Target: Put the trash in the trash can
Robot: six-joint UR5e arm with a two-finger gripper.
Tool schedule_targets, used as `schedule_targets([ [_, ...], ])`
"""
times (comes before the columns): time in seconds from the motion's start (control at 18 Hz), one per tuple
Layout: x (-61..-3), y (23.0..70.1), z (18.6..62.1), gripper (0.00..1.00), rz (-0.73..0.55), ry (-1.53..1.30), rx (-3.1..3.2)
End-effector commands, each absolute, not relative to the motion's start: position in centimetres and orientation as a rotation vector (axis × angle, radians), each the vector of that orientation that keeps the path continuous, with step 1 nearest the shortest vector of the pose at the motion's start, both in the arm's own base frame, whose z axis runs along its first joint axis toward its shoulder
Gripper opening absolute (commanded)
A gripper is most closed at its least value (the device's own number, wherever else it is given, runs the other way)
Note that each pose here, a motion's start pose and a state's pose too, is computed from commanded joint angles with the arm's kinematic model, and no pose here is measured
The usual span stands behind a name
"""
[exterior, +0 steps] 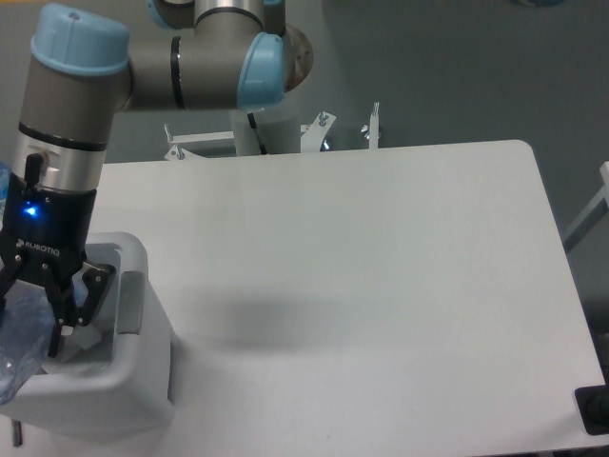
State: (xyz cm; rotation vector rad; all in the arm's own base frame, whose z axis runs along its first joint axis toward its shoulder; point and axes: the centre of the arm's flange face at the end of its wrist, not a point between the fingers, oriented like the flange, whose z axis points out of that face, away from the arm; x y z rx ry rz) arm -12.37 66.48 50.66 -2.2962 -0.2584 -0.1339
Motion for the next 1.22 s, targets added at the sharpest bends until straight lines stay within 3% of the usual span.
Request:
schedule_targets([
  [0.39, -13.1, 65.3, 52.0, 1.00, -0.131, -0.302, -2.277],
  [0.94, -28.8, 58.4, 54.6, 1.00, 0.139, -0.608, -2.202],
  [1.22, -33.7, 53.2, 56.6, 1.00, 0.273, -0.707, -2.185],
])
